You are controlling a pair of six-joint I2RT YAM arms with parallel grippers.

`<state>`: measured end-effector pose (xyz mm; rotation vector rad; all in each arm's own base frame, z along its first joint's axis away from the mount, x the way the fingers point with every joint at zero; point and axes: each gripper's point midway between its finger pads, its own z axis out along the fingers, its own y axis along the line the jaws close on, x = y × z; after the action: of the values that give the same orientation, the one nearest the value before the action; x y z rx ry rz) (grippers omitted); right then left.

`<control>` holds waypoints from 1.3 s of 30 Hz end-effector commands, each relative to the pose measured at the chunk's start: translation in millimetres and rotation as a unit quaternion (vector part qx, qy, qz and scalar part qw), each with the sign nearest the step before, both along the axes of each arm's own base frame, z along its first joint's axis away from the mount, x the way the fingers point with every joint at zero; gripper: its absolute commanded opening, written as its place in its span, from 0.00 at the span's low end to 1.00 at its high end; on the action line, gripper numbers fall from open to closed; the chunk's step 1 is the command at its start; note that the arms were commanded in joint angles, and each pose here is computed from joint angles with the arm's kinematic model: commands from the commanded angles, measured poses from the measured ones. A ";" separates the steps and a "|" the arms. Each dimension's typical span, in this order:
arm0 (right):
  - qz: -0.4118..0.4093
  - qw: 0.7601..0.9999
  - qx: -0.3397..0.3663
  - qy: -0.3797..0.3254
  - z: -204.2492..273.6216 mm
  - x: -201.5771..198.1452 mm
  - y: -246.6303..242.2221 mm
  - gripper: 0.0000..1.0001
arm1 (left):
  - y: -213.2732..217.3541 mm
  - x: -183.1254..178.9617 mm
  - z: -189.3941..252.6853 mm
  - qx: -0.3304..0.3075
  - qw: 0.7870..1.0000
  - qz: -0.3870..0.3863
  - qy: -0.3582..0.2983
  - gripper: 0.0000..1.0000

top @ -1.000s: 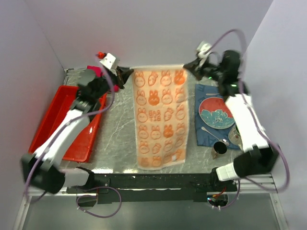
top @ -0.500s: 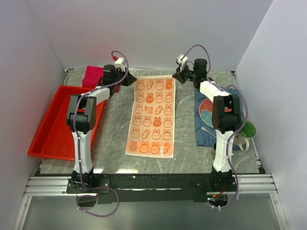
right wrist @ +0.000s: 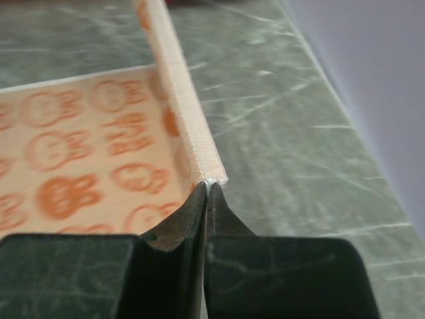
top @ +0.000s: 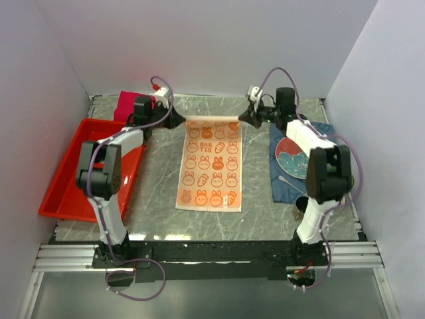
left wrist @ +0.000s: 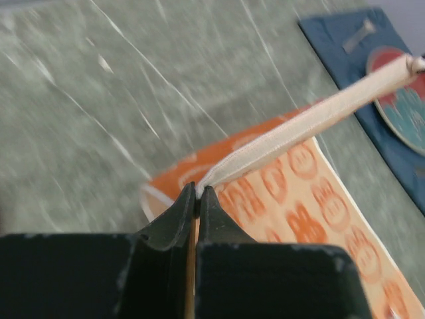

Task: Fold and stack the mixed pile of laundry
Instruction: Fold the T-shirt at the center of the board.

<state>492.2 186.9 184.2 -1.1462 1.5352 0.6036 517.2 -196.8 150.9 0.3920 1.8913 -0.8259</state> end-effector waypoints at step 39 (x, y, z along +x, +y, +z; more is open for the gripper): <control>0.224 0.959 -0.166 -0.051 -86.2 -267.0 21.7 0.00 | -1.7 -262.3 -44.4 0.252 0.932 -0.216 -0.148 0.05</control>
<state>224.7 207.0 89.9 -1.7781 1.3748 0.6179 244.3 -191.7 98.3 1.1871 1.8085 -0.5233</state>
